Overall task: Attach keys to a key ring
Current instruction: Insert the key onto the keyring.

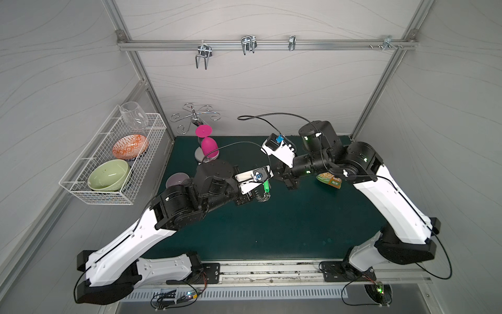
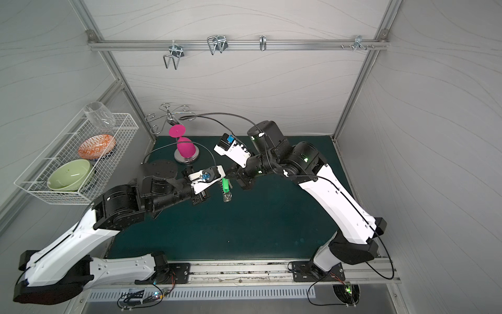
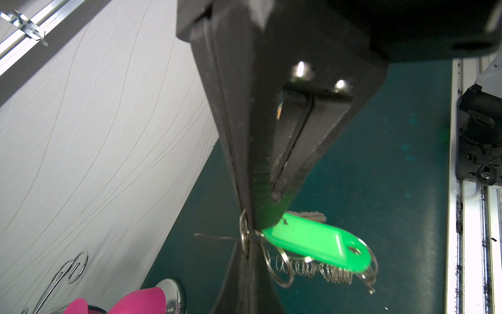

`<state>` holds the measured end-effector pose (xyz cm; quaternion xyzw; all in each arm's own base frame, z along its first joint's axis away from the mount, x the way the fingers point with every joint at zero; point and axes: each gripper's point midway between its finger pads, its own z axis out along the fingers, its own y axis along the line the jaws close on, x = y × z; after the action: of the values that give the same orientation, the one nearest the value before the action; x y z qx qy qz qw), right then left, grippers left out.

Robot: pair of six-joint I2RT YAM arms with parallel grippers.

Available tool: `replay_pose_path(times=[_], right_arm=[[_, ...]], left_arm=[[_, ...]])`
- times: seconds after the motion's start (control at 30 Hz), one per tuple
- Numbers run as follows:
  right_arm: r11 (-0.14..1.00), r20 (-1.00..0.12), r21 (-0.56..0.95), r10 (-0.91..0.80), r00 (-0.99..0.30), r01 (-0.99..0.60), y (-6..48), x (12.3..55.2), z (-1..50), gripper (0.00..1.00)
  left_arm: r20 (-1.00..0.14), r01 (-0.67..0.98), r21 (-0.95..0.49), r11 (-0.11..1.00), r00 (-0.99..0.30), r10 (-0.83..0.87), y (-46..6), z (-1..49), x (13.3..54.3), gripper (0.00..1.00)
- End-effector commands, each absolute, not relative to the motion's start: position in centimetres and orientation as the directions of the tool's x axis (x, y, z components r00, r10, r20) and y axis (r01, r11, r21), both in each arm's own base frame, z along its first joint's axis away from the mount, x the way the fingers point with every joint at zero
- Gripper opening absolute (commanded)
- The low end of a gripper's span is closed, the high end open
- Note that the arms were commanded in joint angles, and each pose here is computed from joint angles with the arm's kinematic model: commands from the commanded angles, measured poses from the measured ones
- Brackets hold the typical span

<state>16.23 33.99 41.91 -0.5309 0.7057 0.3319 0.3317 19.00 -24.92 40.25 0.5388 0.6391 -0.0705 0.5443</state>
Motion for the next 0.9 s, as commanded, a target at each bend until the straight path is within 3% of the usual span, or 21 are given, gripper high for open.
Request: replay_pose_path(times=[0.0, 0.53, 0.87], right_arm=[[0.291, -0.801, 0.12, -0.536, -0.266, -0.949, 34.2, 17.6, 41.0, 0.0], [0.274, -0.842, 0.164, -0.463, -0.279, -0.948, 33.4, 17.5, 42.6, 0.0], [0.09, -0.895, 0.255, -0.356, -0.27, -0.963, 33.3, 15.0, 46.0, 0.0]], left_arm=[[-0.839, 0.748, 0.499, 0.437, 0.291, 0.46, -25.7, 45.5, 17.7, 0.0], [-0.868, 0.76, 0.469, 0.449, 0.304, 0.393, -24.9, 46.2, 16.6, 0.0], [-0.934, 0.83, 0.349, 0.436, 0.272, 0.231, -25.3, 47.6, 14.6, 0.0]])
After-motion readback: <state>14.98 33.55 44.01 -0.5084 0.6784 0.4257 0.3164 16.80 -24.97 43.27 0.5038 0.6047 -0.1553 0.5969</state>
